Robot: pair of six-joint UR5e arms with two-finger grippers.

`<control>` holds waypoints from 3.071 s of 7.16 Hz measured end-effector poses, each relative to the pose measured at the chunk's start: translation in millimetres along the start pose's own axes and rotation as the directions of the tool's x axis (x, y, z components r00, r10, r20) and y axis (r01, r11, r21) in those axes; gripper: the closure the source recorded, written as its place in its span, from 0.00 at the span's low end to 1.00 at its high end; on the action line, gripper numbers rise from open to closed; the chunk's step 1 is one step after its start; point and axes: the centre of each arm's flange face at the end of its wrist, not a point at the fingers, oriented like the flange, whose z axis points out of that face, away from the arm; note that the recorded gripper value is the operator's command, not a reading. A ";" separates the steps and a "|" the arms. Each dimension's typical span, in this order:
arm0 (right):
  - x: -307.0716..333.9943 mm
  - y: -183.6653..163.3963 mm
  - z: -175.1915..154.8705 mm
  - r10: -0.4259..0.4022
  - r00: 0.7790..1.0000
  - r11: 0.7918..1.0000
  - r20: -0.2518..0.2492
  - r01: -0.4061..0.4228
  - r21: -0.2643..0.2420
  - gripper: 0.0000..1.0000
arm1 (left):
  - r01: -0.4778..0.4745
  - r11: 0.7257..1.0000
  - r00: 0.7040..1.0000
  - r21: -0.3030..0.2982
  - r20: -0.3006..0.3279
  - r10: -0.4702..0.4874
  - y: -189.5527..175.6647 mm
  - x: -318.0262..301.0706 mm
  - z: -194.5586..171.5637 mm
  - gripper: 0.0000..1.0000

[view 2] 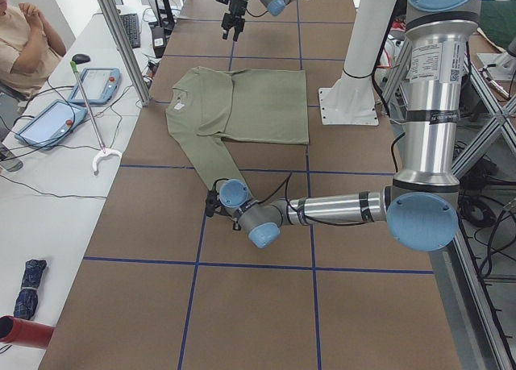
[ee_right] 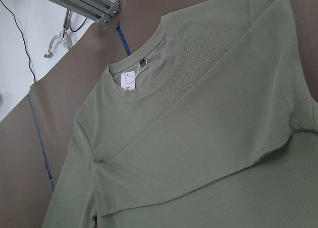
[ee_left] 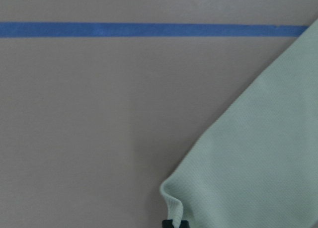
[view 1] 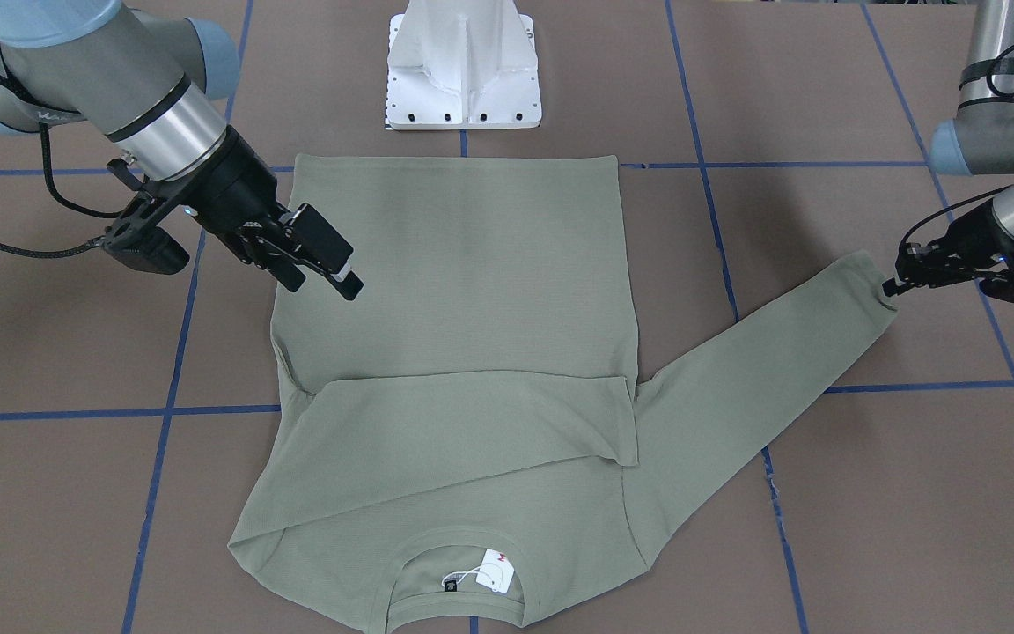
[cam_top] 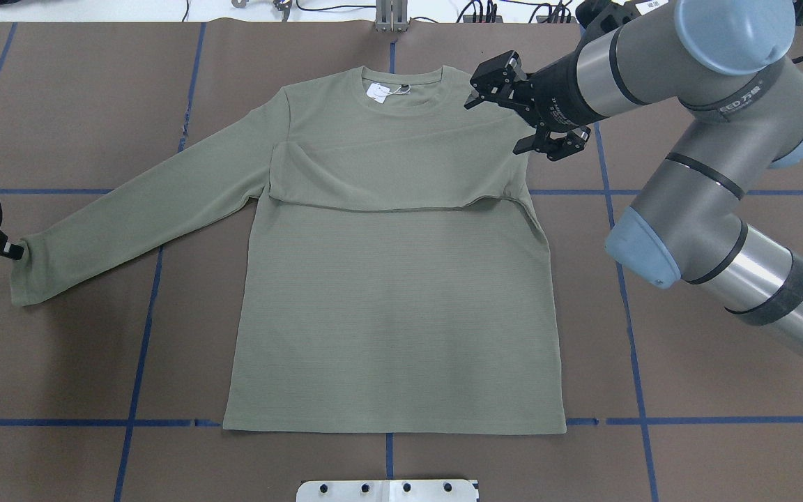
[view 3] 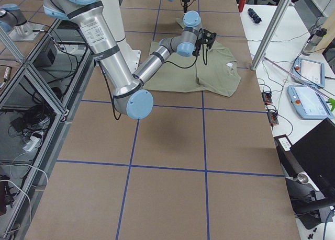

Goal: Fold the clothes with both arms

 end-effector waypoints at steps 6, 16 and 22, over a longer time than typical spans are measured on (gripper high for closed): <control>127.6 -79.6 -43.4 -0.146 0.979 0.986 -0.141 0.156 0.056 0.01 | 0.163 0.986 0.943 0.038 -0.299 -0.145 -103.1 314.8 -21.2 1.00; 258.3 -134.3 -141.5 -0.215 0.953 0.974 -0.213 0.225 0.020 0.01 | 0.479 0.842 0.842 0.249 -0.403 -0.360 -156.2 729.7 172.8 0.28; 245.3 -104.9 -126.2 -0.210 0.958 0.977 -0.193 0.212 -0.010 0.00 | 0.452 0.866 0.839 0.215 -0.433 -0.330 -103.4 724.5 142.0 0.11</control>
